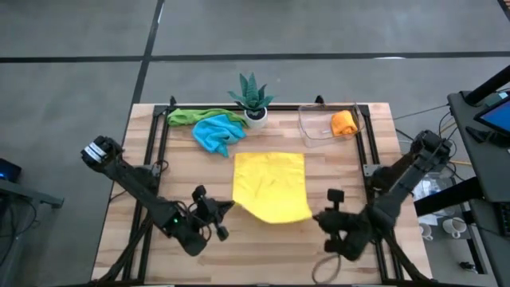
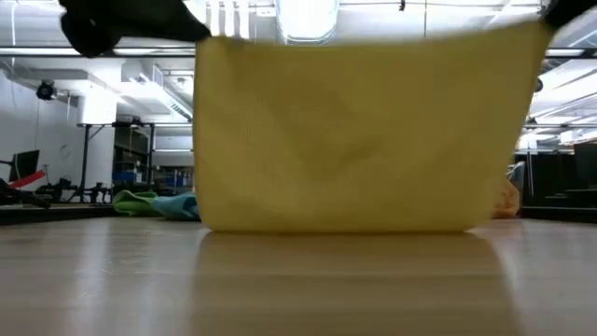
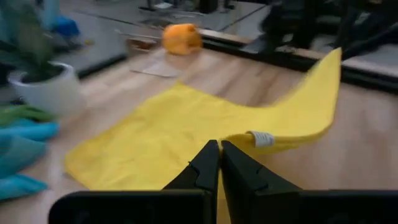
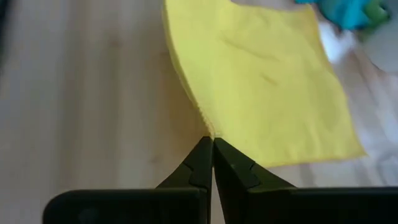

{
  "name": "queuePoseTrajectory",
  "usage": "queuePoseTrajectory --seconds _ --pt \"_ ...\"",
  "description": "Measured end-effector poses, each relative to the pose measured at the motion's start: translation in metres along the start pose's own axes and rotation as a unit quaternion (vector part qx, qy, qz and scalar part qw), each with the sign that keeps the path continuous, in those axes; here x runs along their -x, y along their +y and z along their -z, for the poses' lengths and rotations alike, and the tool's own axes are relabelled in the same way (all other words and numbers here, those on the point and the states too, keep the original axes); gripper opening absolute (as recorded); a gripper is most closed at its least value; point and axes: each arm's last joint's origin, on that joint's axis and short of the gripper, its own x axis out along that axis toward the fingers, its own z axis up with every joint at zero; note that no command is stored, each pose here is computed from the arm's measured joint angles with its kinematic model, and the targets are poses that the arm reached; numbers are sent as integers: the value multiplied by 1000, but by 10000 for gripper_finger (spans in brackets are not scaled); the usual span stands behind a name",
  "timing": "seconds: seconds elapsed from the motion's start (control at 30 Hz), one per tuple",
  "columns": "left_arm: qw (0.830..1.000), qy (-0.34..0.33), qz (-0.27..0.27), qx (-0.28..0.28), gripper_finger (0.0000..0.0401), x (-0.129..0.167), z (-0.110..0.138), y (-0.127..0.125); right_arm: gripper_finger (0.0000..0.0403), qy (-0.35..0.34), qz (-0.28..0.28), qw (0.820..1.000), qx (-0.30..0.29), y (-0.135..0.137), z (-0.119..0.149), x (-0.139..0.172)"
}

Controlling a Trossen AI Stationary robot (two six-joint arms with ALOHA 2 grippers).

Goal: Roll microfiber towels into tight, uniform cylinder then place into a basket
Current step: Fold the yellow microfiber cloth

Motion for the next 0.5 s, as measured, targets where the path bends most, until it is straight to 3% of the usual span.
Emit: queuePoseTrajectory --seconds 0.2,0.5 --pt "998 17 49 29 0 13 -2 -22 8 -21 -44 999 18 29 -6 21" --pt "991 48 113 60 0 30 -8 -39 8 13 -54 998 33 53 -8 18"
